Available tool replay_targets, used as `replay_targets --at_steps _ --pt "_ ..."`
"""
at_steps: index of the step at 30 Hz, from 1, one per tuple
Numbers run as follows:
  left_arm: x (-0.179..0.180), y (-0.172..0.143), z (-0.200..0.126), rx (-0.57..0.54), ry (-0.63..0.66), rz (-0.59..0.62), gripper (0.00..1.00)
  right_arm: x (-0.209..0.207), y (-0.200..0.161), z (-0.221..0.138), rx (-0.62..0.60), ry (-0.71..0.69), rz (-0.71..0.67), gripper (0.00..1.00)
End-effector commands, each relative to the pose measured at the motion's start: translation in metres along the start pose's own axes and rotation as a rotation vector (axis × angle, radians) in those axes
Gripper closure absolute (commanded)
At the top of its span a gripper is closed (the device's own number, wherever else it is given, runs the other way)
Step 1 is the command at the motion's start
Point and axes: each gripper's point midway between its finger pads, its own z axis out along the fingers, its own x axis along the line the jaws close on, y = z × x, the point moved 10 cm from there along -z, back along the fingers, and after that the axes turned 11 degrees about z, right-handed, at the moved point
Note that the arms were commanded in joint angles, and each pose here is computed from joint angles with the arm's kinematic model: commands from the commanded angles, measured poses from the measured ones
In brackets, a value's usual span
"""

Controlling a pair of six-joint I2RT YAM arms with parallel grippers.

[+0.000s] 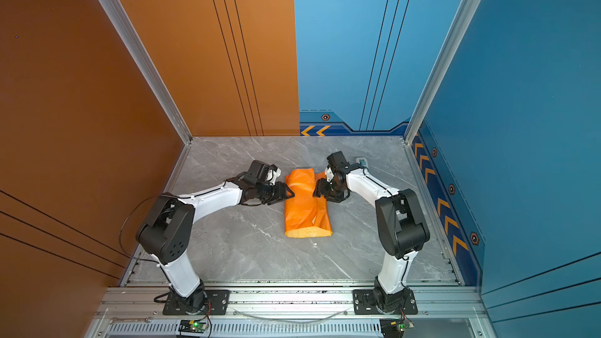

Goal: Wrap a gift box in wrapping paper
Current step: Fold the wrapping paper for the gift box.

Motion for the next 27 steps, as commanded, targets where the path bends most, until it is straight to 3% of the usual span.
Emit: replay_targets --at_steps 1,20,27 --pt "-0.008 0.005 0.007 -0.006 -0.015 0.013 0.43 -0.006 -0.008 0.003 0.012 -0.058 0.007 0.36" --pt "-0.028 0.006 0.017 0.081 0.092 0.107 0.45 0.013 -0.005 -0.014 0.001 0.077 -0.015 0.24" --pt "-0.038 0.007 0.02 0.088 0.093 0.151 0.45 0.005 -0.004 -0.007 0.002 -0.009 0.002 0.29"
